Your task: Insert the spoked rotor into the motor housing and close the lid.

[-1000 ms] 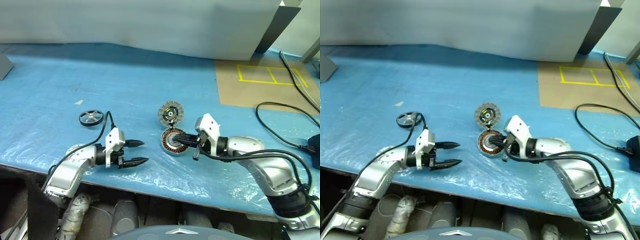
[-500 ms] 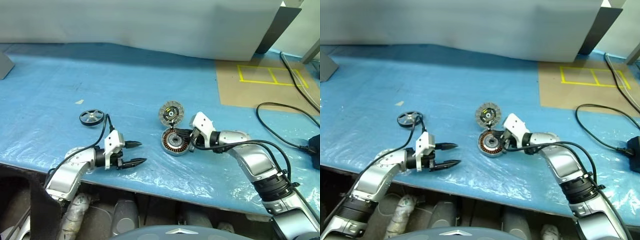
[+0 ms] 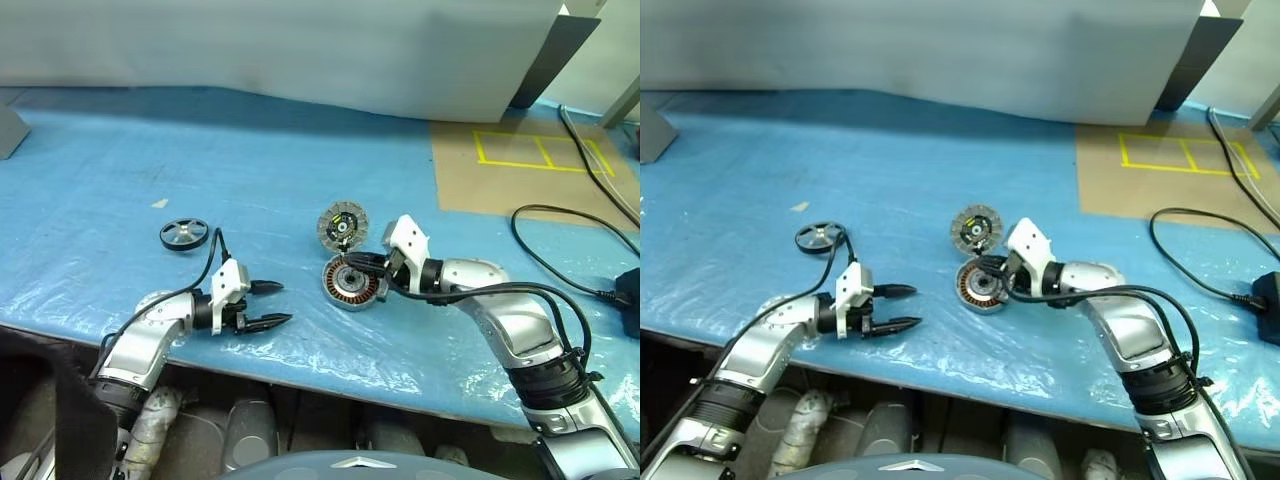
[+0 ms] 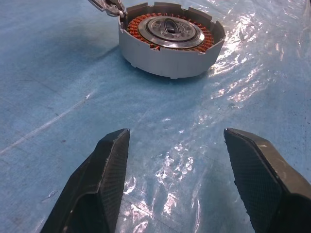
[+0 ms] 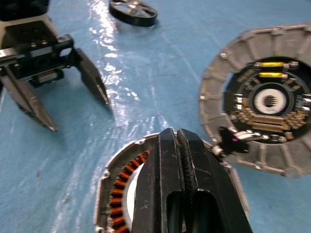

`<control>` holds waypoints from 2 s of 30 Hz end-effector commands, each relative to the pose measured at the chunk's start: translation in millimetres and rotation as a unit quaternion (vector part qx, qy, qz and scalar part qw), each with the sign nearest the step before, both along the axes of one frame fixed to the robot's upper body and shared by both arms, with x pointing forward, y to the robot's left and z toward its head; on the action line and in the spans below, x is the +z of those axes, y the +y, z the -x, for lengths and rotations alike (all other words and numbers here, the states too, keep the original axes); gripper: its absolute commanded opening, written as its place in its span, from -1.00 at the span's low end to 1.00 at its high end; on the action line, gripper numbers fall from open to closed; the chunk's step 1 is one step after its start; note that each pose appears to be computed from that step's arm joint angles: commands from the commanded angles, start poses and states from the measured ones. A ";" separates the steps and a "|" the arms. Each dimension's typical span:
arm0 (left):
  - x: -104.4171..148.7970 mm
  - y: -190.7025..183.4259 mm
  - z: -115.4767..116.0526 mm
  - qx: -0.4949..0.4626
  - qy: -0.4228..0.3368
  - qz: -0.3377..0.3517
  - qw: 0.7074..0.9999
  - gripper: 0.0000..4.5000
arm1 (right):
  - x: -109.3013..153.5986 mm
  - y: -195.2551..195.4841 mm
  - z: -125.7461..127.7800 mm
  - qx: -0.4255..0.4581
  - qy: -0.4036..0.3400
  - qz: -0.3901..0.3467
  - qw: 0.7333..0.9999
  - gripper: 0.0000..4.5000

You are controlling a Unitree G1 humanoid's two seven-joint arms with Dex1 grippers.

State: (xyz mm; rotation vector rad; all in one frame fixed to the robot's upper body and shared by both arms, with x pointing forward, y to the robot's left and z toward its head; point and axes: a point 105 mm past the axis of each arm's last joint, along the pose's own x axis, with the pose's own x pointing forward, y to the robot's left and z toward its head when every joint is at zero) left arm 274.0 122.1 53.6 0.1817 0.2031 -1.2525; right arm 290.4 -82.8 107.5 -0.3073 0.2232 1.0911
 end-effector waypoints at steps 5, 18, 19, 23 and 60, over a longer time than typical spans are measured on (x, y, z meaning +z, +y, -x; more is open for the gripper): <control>1.8 2.5 -4.0 -0.010 -0.022 -0.006 1.000 0.46 | -32.1 -4.0 -7.7 -0.016 0.005 0.054 0.998 -0.99; 32.0 -3.8 12.2 -0.033 -0.070 0.064 0.995 0.46 | -20.0 0.9 7.5 -0.002 0.064 -0.041 0.997 -0.99; 31.4 -3.8 11.5 -0.031 -0.069 0.062 0.995 0.46 | -13.5 2.8 7.5 0.001 0.068 -0.058 0.996 -0.99; 30.8 -2.6 3.9 -0.025 -0.066 0.054 0.996 0.46 | 7.9 8.2 0.0 0.002 0.043 -0.080 0.996 -0.99; 30.0 -13.4 -1.1 -0.027 -0.055 0.037 0.997 0.46 | -39.1 -11.0 -24.4 -0.087 0.007 0.027 0.996 -0.99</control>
